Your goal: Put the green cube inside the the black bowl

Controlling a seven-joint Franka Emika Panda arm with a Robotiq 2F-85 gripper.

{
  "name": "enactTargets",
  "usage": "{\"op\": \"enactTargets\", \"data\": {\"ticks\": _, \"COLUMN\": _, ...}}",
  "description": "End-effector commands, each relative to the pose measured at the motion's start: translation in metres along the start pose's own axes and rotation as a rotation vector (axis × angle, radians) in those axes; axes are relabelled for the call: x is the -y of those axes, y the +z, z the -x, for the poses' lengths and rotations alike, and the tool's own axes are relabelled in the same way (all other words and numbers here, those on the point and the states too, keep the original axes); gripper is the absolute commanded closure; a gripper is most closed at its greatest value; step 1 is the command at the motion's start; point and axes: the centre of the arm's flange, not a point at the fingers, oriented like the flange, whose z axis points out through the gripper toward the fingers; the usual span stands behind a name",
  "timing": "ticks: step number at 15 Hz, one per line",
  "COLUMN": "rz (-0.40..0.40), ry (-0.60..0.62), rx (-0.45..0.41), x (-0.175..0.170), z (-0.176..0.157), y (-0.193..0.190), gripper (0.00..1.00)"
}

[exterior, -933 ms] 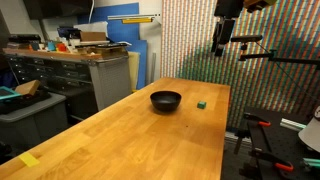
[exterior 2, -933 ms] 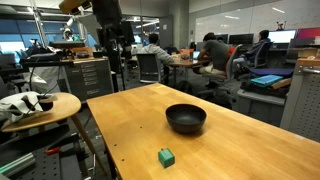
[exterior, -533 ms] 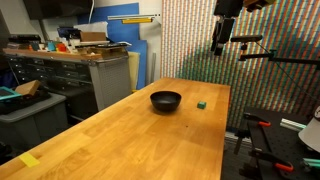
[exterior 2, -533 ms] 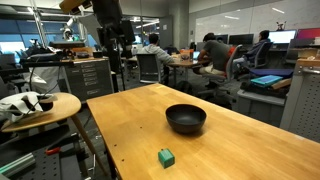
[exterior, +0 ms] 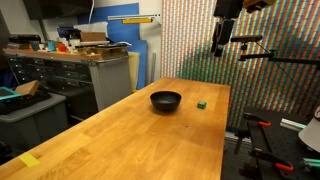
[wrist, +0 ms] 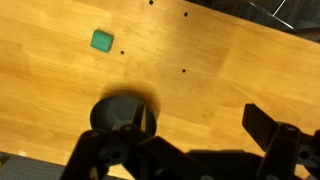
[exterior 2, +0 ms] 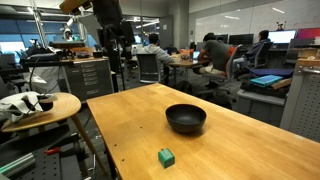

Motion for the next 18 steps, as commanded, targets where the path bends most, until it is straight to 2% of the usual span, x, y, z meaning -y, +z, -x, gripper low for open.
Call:
{"op": "enactTargets", "data": {"ticks": 1, "rz": -0.004, "ry": 0.032, "rx": -0.004, "x": -0.014, "z": -0.011, "y": 0.005, "gripper": 0.00}}
{"op": "enactTargets", "data": {"ticks": 5, "rz": -0.010, "ry": 0.085, "rx": -0.007, "x": -0.037, "z": -0.018, "y": 0.021, "gripper": 0.00}}
{"op": "enactTargets", "data": {"ticks": 11, "rz": 0.042, "ry": 0.195, "rx": -0.056, "x": -0.081, "z": -0.030, "y": 0.059, "gripper": 0.00}}
{"op": "enactTargets", "data": {"ticks": 18, "rz": 0.039, "ry": 0.232, "rx": 0.022, "x": -0.114, "z": -0.032, "y": 0.125, "gripper": 0.00}}
